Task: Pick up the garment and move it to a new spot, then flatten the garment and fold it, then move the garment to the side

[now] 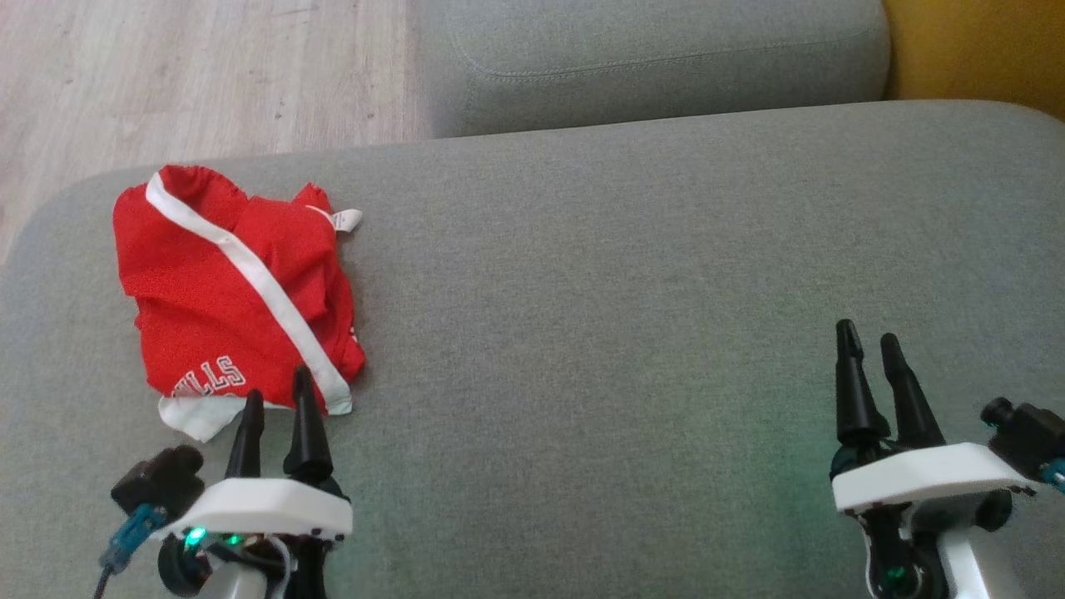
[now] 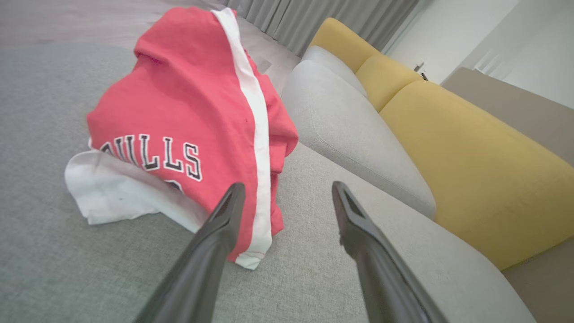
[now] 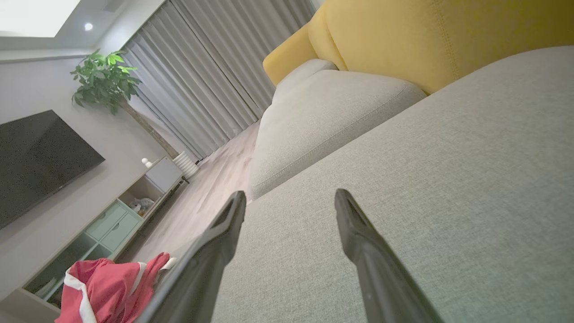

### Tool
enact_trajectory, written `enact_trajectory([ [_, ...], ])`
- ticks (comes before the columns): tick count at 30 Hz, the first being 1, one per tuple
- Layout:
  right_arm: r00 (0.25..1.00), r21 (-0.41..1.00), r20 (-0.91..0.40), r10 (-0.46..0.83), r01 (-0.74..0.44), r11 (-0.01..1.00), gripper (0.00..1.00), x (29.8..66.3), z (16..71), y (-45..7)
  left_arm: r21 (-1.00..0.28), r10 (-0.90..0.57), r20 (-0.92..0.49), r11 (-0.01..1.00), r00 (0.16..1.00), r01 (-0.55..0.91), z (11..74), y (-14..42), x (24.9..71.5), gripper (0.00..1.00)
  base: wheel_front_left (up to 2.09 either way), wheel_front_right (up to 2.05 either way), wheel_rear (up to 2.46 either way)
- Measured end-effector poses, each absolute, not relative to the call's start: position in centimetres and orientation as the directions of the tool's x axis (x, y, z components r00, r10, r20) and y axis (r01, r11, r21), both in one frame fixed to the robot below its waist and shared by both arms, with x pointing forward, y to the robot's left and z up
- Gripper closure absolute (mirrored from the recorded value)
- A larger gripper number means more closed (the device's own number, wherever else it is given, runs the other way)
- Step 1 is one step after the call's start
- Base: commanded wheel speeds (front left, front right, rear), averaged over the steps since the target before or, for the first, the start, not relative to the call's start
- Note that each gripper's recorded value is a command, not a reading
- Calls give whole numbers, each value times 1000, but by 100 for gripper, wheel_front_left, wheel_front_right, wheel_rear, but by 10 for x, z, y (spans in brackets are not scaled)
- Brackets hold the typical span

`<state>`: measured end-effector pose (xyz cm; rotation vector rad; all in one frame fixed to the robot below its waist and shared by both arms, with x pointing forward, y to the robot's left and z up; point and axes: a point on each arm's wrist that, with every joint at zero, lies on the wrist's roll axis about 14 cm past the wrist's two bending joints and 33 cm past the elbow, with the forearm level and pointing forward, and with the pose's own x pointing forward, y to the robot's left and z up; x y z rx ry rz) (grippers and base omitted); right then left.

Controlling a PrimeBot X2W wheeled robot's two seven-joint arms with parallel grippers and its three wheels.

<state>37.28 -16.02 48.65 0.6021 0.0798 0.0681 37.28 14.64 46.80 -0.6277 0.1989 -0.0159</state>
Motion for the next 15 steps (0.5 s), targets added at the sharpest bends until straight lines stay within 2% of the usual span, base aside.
enact_trajectory([
  [15, 990, 362, -22, 140, -123, 924, 0, 376, 493, -145, -359, -106, -155, 932, 982, 44, 474, 128, 383, 0, 0, 0, 0],
])
